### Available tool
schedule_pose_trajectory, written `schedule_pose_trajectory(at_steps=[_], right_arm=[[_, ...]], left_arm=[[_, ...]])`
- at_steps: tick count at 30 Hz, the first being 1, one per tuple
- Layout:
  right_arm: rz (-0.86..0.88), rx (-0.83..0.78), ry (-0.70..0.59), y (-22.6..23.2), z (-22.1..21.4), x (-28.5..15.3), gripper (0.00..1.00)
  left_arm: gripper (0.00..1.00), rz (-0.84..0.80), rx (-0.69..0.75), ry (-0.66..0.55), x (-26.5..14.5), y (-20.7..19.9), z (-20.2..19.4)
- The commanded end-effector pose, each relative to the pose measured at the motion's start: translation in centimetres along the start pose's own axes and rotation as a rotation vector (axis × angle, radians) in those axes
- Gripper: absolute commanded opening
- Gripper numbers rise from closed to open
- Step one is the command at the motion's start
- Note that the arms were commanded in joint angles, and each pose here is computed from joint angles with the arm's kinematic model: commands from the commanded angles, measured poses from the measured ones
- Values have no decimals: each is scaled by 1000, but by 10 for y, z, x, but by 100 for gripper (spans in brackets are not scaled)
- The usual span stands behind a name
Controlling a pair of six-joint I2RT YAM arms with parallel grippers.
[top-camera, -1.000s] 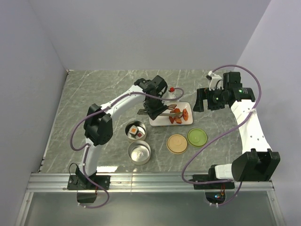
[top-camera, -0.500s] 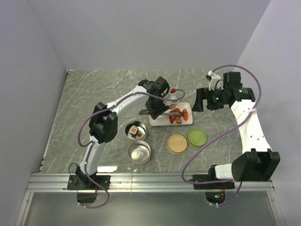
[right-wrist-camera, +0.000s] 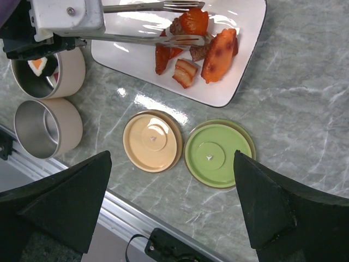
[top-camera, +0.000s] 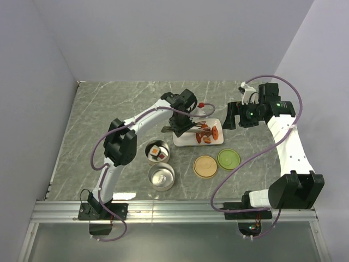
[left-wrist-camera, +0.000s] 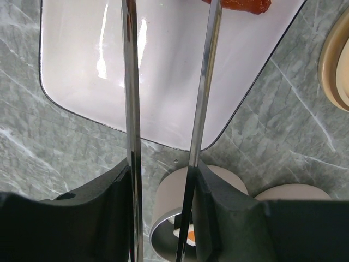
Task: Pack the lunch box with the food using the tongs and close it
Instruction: Pick up the food using the clamp
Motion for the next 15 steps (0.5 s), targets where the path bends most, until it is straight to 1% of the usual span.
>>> schedule_pose_trajectory(at_steps=[1,15], right_arm=[[10,-23,-53,3,15,-8,100],[7,-28,-54,4,14,-11,100]], left_arm=[[38,61,25,-109,-41,3,18],[37,65,28,-174,-72,-2,21]])
Point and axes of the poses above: each gripper's point midway between its finger pads, its own x axis out along the fingers, its own y axis along the line the jaws close on, z = x × y, the point moved 5 cm from there along -x, back along the fingers, and after that the axes turned 2 degrees about x, right-handed, at the moved point
